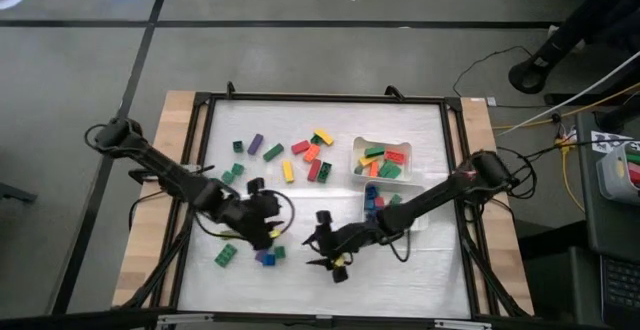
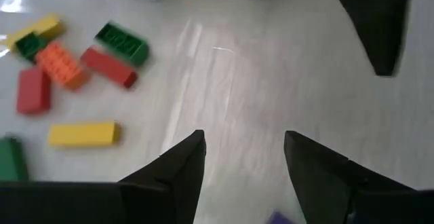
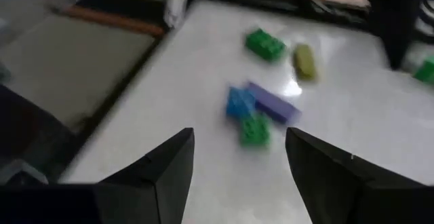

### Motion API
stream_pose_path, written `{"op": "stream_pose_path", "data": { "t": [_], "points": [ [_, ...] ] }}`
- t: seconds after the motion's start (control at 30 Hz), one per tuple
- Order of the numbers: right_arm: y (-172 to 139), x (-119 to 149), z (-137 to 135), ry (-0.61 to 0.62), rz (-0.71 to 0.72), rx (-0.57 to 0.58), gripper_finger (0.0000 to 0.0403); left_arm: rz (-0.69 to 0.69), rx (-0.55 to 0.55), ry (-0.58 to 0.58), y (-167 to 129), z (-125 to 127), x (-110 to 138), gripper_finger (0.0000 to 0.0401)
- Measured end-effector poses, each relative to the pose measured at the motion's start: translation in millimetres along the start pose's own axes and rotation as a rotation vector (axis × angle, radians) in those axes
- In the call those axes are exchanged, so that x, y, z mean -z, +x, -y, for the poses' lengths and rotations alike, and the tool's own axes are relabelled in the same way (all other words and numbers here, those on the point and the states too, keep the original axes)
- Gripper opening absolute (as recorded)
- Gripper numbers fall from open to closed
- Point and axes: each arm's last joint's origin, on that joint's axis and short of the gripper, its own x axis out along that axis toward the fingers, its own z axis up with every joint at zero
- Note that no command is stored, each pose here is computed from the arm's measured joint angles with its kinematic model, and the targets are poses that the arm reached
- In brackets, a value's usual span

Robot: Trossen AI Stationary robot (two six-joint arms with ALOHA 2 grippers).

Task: Sort blocks by size
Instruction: Put the green cube game piece into the bottom white bin

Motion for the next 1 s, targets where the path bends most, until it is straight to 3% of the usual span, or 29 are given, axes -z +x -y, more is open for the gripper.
{"op": "stream_pose_path", "data": {
  "t": [0.23,0.47,1.0],
  "points": [
    [45.5,14.7,17.6,0.053,0.031,0.001,0.0232,0.000,-0.003,-0.059,-10.4,-1.3,27.2,0.0187],
    [83.3,19.2,13.1,0.050,-0.019,-0.061,0.0232,-0.023,-0.018,-0.079,-7.8,-2.1,36.2,0.0190],
    [114.3,39.3,22.3,0.064,-0.111,0.017,0.0232,-0.020,-0.013,-0.058,-8.1,-1.4,36.1,0.0191]
  ]
}}
